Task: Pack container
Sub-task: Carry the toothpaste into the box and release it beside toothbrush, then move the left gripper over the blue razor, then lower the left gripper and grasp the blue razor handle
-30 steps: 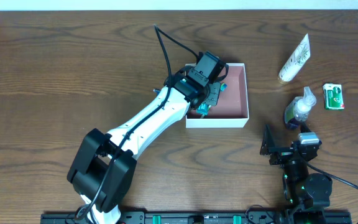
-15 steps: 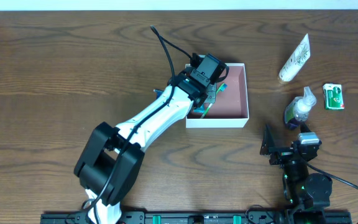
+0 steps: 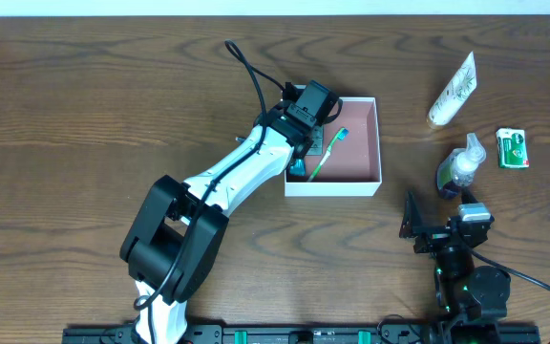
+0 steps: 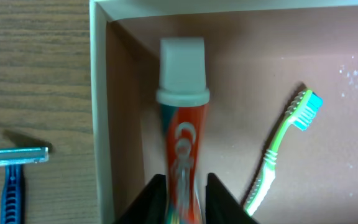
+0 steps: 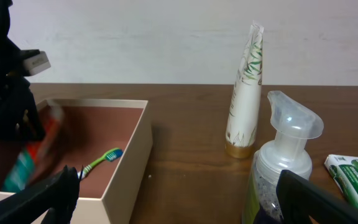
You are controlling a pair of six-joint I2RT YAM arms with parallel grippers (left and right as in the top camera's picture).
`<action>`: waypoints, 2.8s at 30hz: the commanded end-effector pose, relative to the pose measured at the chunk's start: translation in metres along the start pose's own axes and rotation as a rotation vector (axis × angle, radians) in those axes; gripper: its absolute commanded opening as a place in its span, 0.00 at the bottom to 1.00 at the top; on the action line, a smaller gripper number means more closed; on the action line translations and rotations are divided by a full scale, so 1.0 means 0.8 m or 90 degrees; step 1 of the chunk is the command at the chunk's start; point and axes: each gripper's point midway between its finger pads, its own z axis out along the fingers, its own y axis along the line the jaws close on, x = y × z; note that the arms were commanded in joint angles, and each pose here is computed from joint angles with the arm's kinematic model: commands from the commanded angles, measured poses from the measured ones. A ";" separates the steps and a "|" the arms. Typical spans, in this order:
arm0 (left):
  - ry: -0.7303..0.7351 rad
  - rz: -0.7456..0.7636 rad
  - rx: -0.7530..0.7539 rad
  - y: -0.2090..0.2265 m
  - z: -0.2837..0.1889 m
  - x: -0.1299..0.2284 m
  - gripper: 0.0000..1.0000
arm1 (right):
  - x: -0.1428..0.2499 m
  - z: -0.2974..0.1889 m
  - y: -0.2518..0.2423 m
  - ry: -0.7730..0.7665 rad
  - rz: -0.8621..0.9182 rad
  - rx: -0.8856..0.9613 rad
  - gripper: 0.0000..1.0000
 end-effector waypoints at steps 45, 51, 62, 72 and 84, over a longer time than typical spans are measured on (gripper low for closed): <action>0.087 -0.001 -0.114 0.148 -0.131 0.031 0.31 | 0.001 0.000 -0.001 0.001 -0.008 0.002 0.99; 0.095 0.023 -0.120 0.163 -0.103 0.043 0.31 | 0.001 0.000 -0.001 0.001 -0.008 0.002 0.99; 0.151 0.052 -0.138 0.165 -0.026 0.068 0.32 | 0.001 0.000 -0.001 0.001 -0.008 0.002 0.99; 0.162 0.049 -0.143 0.168 -0.002 0.074 0.32 | 0.001 0.000 -0.001 0.001 -0.008 0.002 0.99; 0.181 0.036 -0.087 0.168 0.010 0.074 0.32 | 0.001 0.000 -0.001 0.001 -0.008 0.002 0.99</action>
